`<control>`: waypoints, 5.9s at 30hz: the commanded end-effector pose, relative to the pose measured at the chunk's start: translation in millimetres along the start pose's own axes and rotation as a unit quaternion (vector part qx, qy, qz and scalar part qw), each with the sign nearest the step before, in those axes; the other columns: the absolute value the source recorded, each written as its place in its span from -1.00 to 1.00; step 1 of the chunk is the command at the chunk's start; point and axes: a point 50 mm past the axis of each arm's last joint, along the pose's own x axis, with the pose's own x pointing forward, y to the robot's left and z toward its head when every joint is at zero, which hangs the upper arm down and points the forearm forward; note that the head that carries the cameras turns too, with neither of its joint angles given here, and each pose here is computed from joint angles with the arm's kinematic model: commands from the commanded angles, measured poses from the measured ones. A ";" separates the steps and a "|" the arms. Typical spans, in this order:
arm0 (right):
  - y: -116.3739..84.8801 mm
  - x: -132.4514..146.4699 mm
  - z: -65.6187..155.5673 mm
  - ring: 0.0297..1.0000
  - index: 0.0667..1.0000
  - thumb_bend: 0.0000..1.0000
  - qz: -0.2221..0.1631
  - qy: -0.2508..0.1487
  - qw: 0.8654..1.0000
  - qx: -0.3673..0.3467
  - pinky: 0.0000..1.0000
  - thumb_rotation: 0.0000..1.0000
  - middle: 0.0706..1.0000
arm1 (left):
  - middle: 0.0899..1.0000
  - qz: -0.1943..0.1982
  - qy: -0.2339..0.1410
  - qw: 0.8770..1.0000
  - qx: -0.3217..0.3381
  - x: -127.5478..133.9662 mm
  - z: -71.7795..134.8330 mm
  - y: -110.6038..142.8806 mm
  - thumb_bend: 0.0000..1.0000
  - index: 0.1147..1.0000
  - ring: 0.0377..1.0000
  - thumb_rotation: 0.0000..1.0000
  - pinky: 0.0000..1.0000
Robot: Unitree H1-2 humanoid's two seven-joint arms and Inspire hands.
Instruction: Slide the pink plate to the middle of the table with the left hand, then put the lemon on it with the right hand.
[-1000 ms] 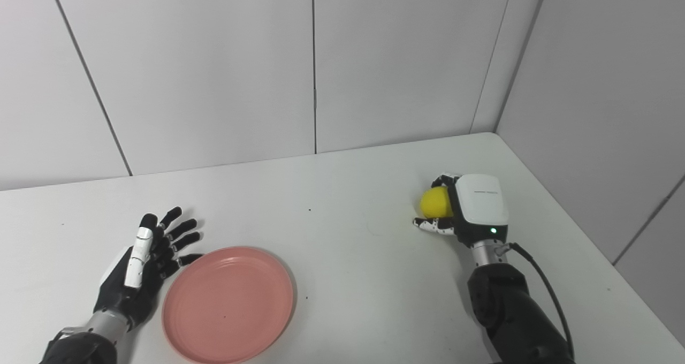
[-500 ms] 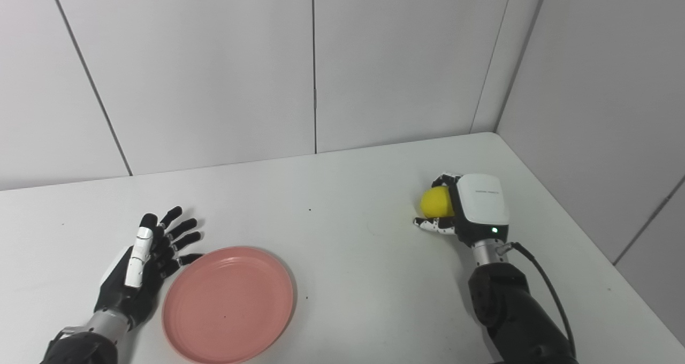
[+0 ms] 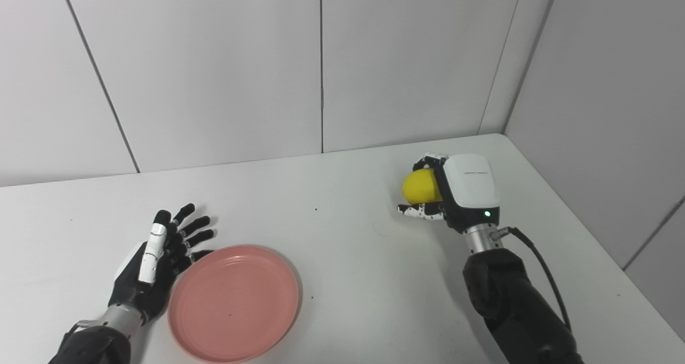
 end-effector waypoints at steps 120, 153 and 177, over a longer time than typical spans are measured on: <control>27.7 5.5 209.7 -0.33 0.15 0.49 0.308 -0.306 0.888 0.151 -0.45 0.12 -0.16 | 0.55 0.090 0.061 0.994 0.020 35.2 -33.5 -24.4 0.44 0.90 0.50 1.00 0.36; -13.8 42.7 195.7 0.11 0.39 1.00 0.296 -0.328 0.880 0.171 -0.06 0.70 0.24 | 0.55 0.089 0.060 0.994 0.019 36.5 -32.8 -23.1 0.46 0.93 0.52 1.00 0.32; 32.4 38.8 114.4 0.77 0.80 0.96 0.208 -0.009 0.813 0.544 0.81 1.00 0.77 | 0.93 0.118 0.006 0.992 0.032 33.6 -11.9 -5.1 0.67 0.95 0.86 0.91 0.72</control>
